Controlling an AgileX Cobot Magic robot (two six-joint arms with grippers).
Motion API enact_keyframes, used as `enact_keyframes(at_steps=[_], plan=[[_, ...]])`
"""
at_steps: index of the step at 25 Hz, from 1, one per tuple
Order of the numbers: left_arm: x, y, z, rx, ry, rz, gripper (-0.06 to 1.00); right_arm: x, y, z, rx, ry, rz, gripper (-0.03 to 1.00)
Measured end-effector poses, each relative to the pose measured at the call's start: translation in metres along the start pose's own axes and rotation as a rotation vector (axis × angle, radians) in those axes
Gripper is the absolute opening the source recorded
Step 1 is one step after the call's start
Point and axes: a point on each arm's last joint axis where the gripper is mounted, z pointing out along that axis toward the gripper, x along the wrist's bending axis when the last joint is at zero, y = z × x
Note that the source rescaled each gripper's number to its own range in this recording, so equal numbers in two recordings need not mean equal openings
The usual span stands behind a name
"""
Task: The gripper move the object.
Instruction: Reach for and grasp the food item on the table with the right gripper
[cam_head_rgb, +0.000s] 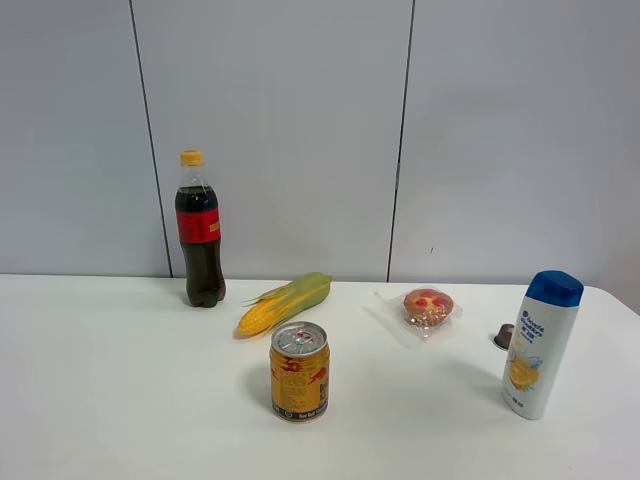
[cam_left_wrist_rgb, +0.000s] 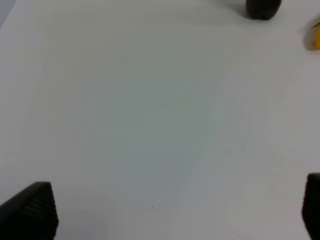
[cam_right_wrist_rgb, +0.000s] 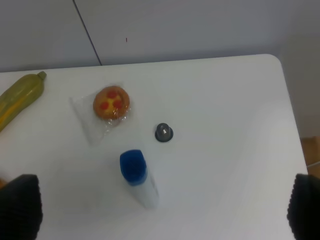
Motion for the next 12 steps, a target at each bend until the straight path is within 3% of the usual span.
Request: enact_keyframes(at_steps=[6, 12], plan=[[0.0, 0.0, 0.0, 0.0, 0.0, 0.0, 1.0, -0.003, 0.07, 0.067, 0.118, 0.027, -0.005, 1.0], [0.0, 0.0, 0.0, 0.0, 0.0, 0.0, 1.0, -0.005, 0.108, 0.146, 0.184, 0.088, 0.004, 1.0]])
